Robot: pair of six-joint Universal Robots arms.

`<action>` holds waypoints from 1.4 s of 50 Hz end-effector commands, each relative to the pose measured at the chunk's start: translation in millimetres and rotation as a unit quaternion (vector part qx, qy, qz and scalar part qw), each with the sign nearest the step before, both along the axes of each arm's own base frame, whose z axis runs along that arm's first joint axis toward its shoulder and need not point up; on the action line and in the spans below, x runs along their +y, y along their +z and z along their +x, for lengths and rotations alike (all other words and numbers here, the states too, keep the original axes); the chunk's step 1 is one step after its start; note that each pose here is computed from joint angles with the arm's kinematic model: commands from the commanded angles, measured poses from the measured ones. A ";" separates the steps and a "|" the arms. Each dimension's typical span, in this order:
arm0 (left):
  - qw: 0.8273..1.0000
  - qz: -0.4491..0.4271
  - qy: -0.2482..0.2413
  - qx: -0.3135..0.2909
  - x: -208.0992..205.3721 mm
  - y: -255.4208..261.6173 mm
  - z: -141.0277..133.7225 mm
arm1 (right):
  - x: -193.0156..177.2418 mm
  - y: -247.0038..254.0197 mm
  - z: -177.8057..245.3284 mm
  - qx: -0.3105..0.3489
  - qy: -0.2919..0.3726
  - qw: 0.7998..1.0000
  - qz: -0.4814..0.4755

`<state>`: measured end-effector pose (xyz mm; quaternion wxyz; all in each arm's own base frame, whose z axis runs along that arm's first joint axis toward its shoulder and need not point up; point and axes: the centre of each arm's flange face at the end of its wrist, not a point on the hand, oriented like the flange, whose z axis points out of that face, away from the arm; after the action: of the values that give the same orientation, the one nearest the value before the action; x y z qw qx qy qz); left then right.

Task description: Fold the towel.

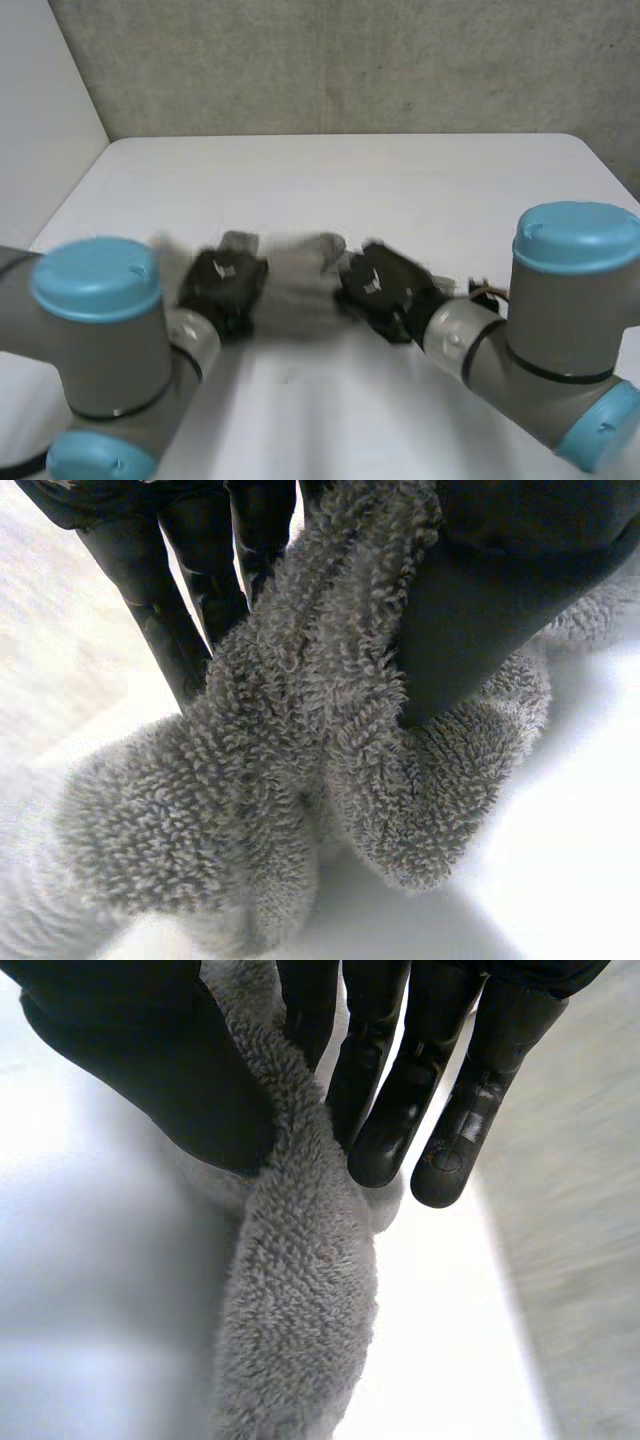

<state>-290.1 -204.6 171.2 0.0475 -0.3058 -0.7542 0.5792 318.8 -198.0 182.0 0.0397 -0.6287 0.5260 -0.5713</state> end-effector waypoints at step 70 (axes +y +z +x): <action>0.999 -0.007 0.007 0.033 -0.7 109.4 54.5 | -67.7 -3.2 -29.6 -0.119 -0.200 0.910 0.345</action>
<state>-239.6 -223.8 253.7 0.0627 -0.2824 -0.7776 0.5582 285.5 -283.0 186.2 0.1587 -0.4196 0.7456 -0.4928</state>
